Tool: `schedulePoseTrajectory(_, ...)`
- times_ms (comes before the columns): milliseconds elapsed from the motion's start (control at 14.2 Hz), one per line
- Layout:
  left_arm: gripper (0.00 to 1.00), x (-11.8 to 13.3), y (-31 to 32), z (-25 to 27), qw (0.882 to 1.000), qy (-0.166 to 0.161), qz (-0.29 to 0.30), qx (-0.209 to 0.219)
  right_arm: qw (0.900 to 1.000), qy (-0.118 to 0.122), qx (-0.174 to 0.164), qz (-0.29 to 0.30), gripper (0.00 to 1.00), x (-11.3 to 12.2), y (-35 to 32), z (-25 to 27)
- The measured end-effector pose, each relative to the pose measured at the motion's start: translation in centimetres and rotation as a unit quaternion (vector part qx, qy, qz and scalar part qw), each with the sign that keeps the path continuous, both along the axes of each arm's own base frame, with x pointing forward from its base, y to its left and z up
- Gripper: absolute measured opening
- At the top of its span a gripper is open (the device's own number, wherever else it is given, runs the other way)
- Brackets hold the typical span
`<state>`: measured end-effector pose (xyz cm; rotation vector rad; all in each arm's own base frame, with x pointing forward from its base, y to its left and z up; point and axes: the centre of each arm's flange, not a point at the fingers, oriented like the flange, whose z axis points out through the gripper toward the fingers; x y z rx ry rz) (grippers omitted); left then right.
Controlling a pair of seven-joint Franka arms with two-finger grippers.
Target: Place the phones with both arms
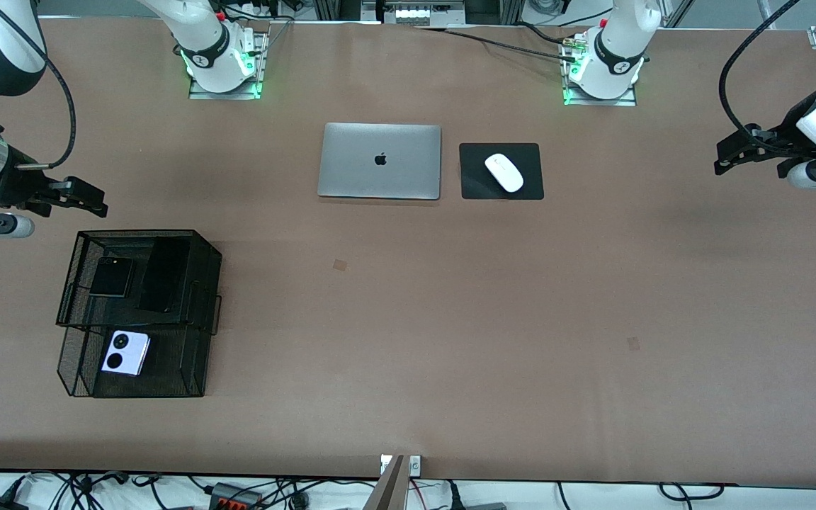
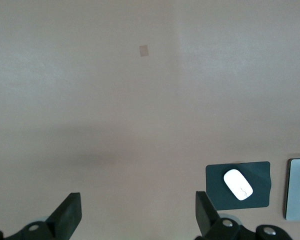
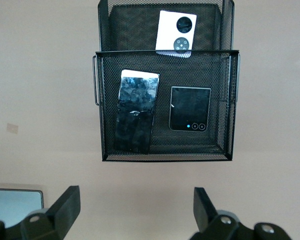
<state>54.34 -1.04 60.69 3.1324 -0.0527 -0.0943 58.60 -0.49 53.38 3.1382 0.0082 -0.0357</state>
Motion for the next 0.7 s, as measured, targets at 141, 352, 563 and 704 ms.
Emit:
schedulePoseTrajectory(141,1.0,0.0,0.0,0.0,1.0,0.0,0.0,0.0,1.0,-0.002,0.0,0.001,1.0,0.04,0.15,0.16)
schedulePoseTrajectory(352,1.0,0.0,0.0,0.0,1.0,0.0,0.0,0.0,1.0,-0.001,0.0,0.007,1.0,0.04,0.79,0.15)
schedulePoseTrajectory(563,1.0,0.0,0.0,0.0,1.0,0.0,0.0,0.0,1.0,-0.001,0.002,0.006,1.0,0.05,0.53,0.13)
schedulePoseTrajectory(704,1.0,0.0,0.0,0.0,1.0,0.0,0.0,0.0,1.0,-0.001,0.004,0.005,1.0,0.06,0.4,0.16)
